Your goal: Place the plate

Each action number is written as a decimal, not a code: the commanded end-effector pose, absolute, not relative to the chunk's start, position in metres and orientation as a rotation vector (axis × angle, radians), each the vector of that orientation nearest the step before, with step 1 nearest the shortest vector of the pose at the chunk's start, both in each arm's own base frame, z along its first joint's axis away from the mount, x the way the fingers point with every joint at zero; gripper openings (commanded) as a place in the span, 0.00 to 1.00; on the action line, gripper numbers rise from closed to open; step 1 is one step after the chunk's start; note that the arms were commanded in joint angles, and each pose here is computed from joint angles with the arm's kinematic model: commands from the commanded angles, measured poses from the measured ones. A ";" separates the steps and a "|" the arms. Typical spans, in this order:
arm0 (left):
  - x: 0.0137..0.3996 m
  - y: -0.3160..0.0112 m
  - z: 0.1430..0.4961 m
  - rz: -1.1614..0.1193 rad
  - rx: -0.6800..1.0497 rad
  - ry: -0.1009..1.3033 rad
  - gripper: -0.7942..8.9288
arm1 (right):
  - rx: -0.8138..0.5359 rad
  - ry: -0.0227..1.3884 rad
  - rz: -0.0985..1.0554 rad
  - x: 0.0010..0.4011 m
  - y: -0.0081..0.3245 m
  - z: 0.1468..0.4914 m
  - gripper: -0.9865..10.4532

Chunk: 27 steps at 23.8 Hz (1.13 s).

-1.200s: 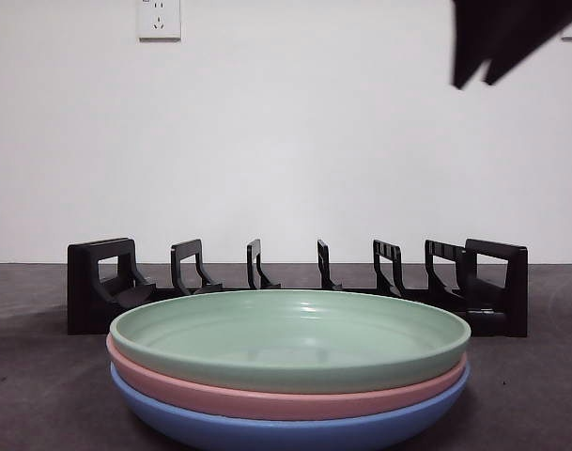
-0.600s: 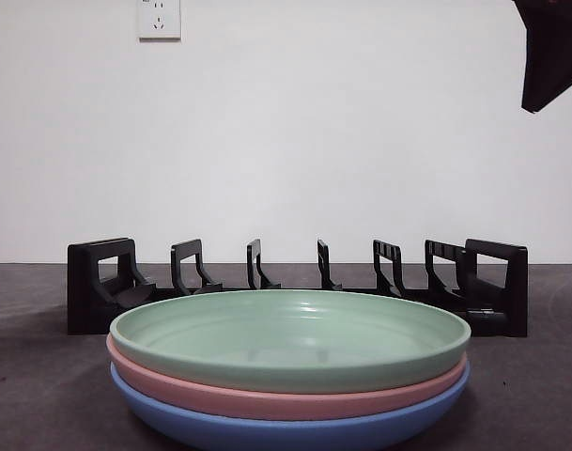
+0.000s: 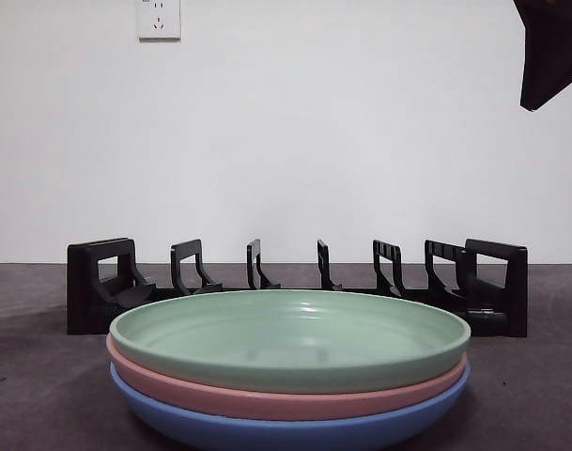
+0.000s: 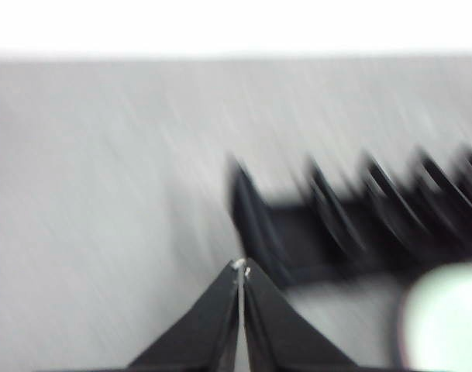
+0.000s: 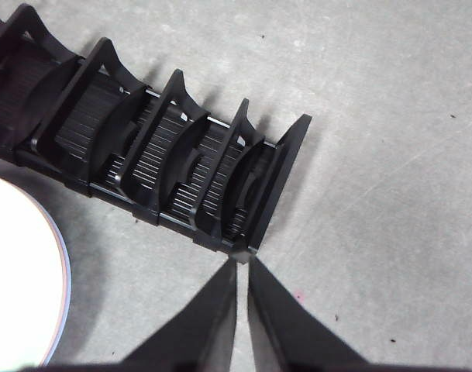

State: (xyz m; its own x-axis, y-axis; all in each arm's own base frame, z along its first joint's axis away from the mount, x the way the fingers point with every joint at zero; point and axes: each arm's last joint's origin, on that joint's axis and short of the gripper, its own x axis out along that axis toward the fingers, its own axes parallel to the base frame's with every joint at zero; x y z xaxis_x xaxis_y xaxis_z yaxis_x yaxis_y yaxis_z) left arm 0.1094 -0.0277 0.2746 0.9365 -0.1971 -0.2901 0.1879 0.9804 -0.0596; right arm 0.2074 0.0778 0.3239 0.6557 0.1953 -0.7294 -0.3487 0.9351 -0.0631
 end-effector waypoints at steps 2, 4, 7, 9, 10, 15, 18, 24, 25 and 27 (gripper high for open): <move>0.097 -0.012 0.236 -0.079 -0.005 0.072 0.09 | -0.205 0.787 0.315 0.209 0.079 0.327 0.10; 0.092 -0.005 0.209 -0.012 -0.014 0.038 0.09 | -0.205 0.787 0.315 0.209 0.079 0.327 0.10; 0.092 0.000 0.179 0.034 -0.015 0.059 0.09 | -0.205 0.787 0.315 0.209 0.079 0.327 0.10; 0.095 0.000 0.166 0.040 -0.034 0.079 0.09 | -0.205 0.786 0.315 0.209 0.079 0.327 0.10; 0.096 0.000 0.160 0.041 -0.045 0.087 0.09 | -0.205 0.787 0.315 0.209 0.079 0.327 0.10; 0.096 0.000 0.149 0.039 -0.062 0.180 0.09 | -0.205 0.786 0.314 0.209 0.079 0.327 0.10; 0.096 0.000 0.149 0.038 -0.062 0.184 0.09 | -0.205 0.785 0.315 0.209 0.080 0.327 0.10; 0.096 0.000 0.149 0.038 -0.062 0.182 0.09 | -0.205 0.785 0.315 0.209 0.080 0.327 0.10; 0.096 0.000 0.149 0.038 -0.062 0.182 0.09 | -0.205 0.785 0.315 0.209 0.080 0.327 0.11; 0.096 0.000 0.149 0.038 -0.062 0.182 0.09 | -0.205 0.785 0.315 0.209 0.080 0.327 0.11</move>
State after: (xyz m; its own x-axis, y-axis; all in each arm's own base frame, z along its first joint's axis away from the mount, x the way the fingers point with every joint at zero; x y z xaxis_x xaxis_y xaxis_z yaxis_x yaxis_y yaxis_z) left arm 0.0949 -0.0002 0.1564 0.9872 0.0326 -0.1561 -0.0423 0.9974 -0.0587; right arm 0.2073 0.0778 0.3241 0.6573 0.1955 -0.7278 -0.3484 0.9352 -0.0634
